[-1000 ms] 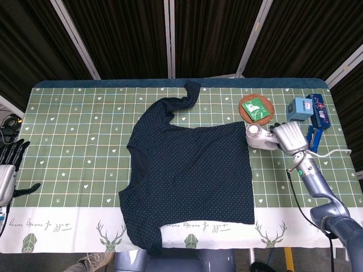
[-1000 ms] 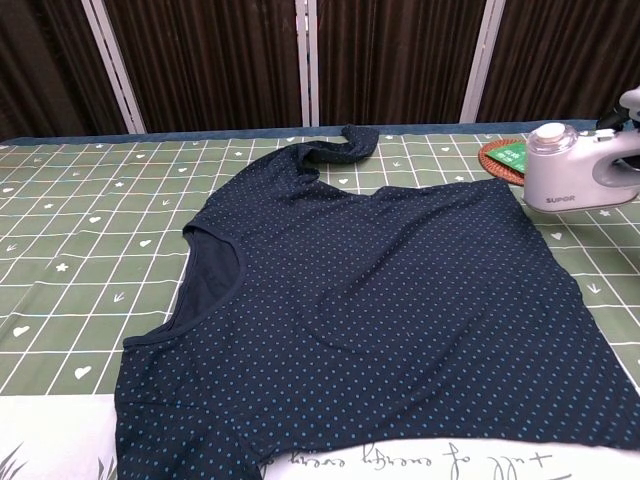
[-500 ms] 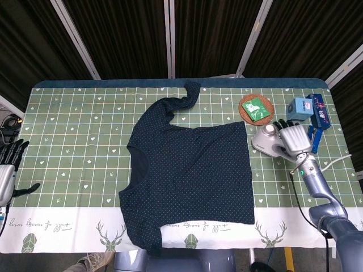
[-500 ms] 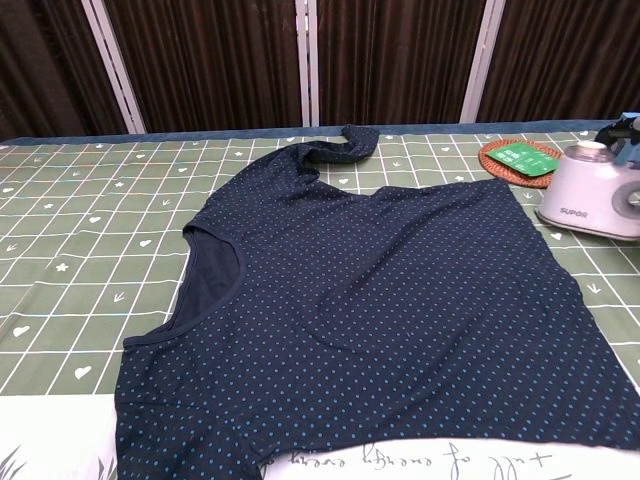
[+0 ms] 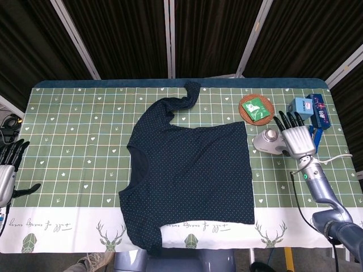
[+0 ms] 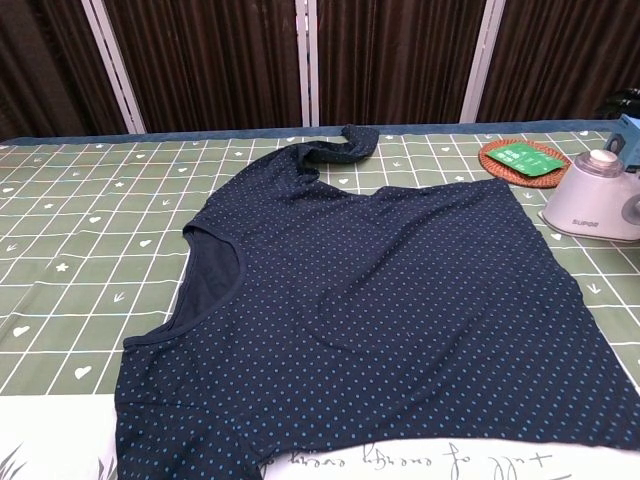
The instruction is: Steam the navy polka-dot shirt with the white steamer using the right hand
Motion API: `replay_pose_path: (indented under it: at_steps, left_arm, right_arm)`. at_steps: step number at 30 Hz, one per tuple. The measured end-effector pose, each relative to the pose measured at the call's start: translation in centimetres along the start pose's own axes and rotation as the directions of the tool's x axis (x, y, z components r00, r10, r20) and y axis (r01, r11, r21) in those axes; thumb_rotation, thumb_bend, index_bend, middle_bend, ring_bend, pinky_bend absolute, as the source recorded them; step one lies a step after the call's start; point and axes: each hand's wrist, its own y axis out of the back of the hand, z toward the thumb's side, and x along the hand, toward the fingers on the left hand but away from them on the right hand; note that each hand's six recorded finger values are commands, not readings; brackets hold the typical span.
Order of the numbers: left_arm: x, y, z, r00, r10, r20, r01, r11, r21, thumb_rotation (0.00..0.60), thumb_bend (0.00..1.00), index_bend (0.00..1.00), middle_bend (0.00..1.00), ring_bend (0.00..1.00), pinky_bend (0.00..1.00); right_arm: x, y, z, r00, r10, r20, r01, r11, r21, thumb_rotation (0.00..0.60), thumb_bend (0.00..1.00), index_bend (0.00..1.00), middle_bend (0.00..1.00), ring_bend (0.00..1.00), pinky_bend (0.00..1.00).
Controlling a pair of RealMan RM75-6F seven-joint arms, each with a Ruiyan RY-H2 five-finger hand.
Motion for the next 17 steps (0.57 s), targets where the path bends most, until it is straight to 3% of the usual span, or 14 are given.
replay_pose_path:
  at_steps: [6,11,17]
  left_arm:
    - [-0.2,0.6,0.0,1.000,0.018,0.002,-0.018,1.000,-0.012,0.600,0.00,0.00,0.00,0.00,0.00]
    - [-0.6,0.8,0.1,1.000,0.018,0.006,-0.017,1.000,-0.022,0.600,0.00,0.00,0.00,0.00,0.00]
    - [-1.0,0.7,0.5,1.000,0.005,0.013,-0.005,0.999,-0.041,0.600,0.00,0.00,0.00,0.00,0.00]
  right_arm:
    - [3.6,2.4,-0.5,0.998,-0.065,-0.017,0.064,0.998,-0.029,0.600,0.00,0.00,0.00,0.00,0.00]
    - [7.8,4.2,-2.0,0.987,-0.149,0.060,0.152,0.987,-0.043,0.600,0.00,0.00,0.00,0.00,0.00]
    - [13.0,4.9,-2.6,0.976,-0.140,0.169,0.163,0.978,-0.133,0.600,0.00,0.00,0.00,0.00,0.00]
